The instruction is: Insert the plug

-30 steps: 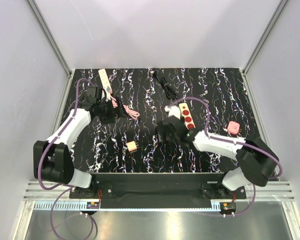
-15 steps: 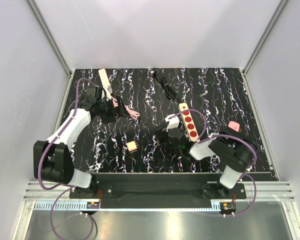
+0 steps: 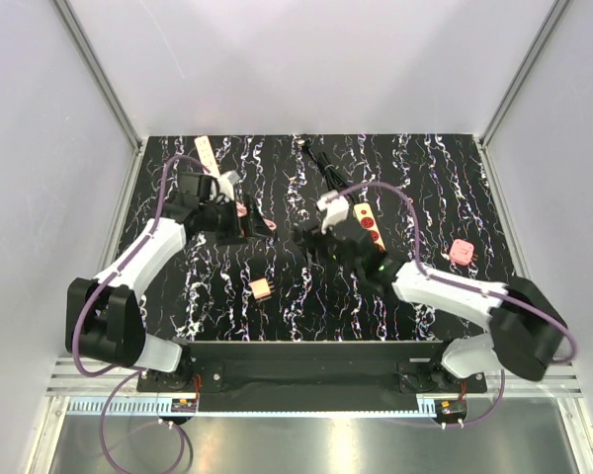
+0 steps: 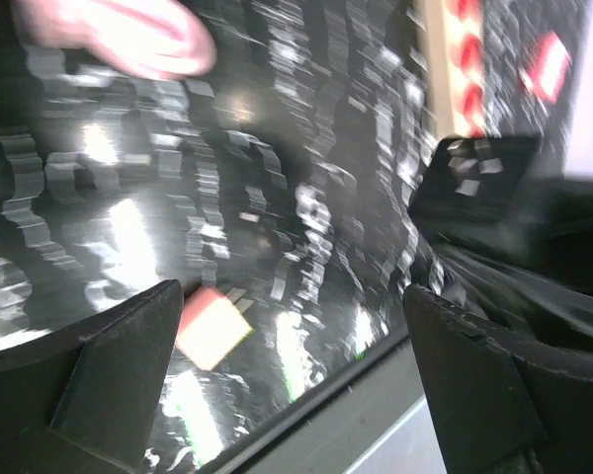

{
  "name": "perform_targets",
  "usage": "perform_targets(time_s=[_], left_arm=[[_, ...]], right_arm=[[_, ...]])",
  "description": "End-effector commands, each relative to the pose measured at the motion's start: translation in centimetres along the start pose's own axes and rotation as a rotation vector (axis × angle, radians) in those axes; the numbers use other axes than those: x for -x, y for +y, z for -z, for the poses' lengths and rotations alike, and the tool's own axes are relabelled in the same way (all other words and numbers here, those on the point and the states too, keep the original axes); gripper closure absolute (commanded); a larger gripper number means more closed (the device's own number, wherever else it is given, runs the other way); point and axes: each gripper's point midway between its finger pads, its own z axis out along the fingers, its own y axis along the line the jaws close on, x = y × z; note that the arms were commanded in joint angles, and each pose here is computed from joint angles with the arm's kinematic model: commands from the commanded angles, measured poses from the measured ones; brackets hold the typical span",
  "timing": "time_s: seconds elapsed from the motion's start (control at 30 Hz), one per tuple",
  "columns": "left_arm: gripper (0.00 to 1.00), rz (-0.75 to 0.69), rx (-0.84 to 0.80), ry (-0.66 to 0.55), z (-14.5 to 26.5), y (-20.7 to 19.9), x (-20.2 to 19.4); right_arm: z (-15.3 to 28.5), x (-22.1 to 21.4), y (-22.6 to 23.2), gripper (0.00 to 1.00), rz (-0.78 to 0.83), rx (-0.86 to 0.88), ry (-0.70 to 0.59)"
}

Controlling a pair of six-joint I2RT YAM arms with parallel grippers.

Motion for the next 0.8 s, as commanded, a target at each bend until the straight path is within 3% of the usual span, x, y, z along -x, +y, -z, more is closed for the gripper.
perform_targets(time_s=[0.0,0.13,0.27,0.47,0.63,0.77], left_arm=[[0.01,-0.208,-0.242,0.015,1.2,-7.2,-1.0],[0.01,-0.209,-0.382,0.112,1.7,-10.7,-3.9],[0.01,-0.105,-0.418,0.119,2.3,-11.8,-4.4],[0.01,0.076,-0.504,0.142,3.5,-14.1,-4.0],[0.01,0.076,-0.541,0.109,4.7,-15.8,-3.9],[0.01,0.086,-0.545,0.171,3.8,-16.6,-5.8]], right_arm=[[5.2,1.9,4.2,1.00,0.016,0.228,0.178],[9.3,3.5,5.6,1.00,0.078,0.389,0.067],[11.2,4.8,5.1,1.00,0.144,0.409,-0.024],[11.8,5.5,6.0,1.00,0.179,0.465,-0.019],[11.9,7.0,6.4,1.00,0.190,0.474,-0.054],[12.1,8.8,7.1,1.00,0.190,0.493,-0.096]])
